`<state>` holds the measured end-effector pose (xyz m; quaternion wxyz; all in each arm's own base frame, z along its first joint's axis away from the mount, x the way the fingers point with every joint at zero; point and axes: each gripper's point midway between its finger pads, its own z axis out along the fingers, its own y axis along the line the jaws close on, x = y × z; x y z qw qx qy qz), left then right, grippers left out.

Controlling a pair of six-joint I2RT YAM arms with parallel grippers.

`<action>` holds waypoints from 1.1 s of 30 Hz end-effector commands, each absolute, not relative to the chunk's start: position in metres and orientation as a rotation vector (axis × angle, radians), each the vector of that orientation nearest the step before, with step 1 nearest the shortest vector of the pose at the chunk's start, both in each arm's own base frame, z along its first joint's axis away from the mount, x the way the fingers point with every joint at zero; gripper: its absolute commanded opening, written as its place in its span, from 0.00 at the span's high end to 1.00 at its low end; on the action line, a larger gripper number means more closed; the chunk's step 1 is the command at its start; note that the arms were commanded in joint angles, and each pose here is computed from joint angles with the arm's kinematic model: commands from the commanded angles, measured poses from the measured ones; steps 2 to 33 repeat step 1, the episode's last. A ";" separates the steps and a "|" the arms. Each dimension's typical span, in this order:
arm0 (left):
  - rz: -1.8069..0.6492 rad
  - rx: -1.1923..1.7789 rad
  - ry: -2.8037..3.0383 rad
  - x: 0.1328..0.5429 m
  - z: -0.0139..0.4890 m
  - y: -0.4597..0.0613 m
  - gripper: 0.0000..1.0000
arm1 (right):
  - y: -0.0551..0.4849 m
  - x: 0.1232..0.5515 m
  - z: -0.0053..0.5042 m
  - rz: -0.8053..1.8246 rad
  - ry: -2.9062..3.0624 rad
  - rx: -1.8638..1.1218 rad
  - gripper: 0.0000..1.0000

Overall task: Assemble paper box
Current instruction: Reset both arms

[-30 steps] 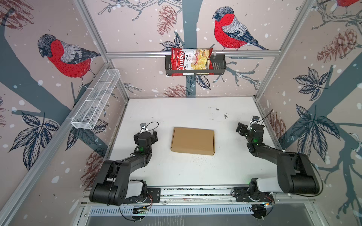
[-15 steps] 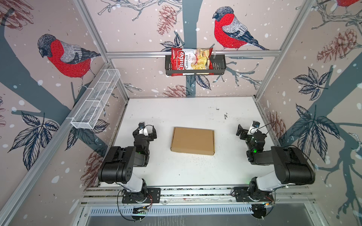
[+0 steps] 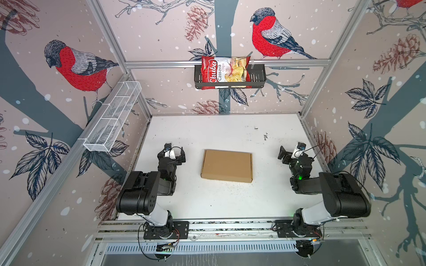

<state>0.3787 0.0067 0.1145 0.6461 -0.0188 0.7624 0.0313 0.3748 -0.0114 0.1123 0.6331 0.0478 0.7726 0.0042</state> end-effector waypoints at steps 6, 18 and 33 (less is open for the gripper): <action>0.062 -0.042 1.681 0.378 0.127 0.006 0.02 | -0.011 0.376 0.123 0.001 1.724 0.099 0.01; 0.062 -0.042 1.681 0.378 0.127 0.006 0.02 | -0.011 0.376 0.123 0.001 1.724 0.099 0.01; 0.062 -0.042 1.681 0.378 0.127 0.006 0.02 | -0.011 0.376 0.123 0.001 1.724 0.099 0.01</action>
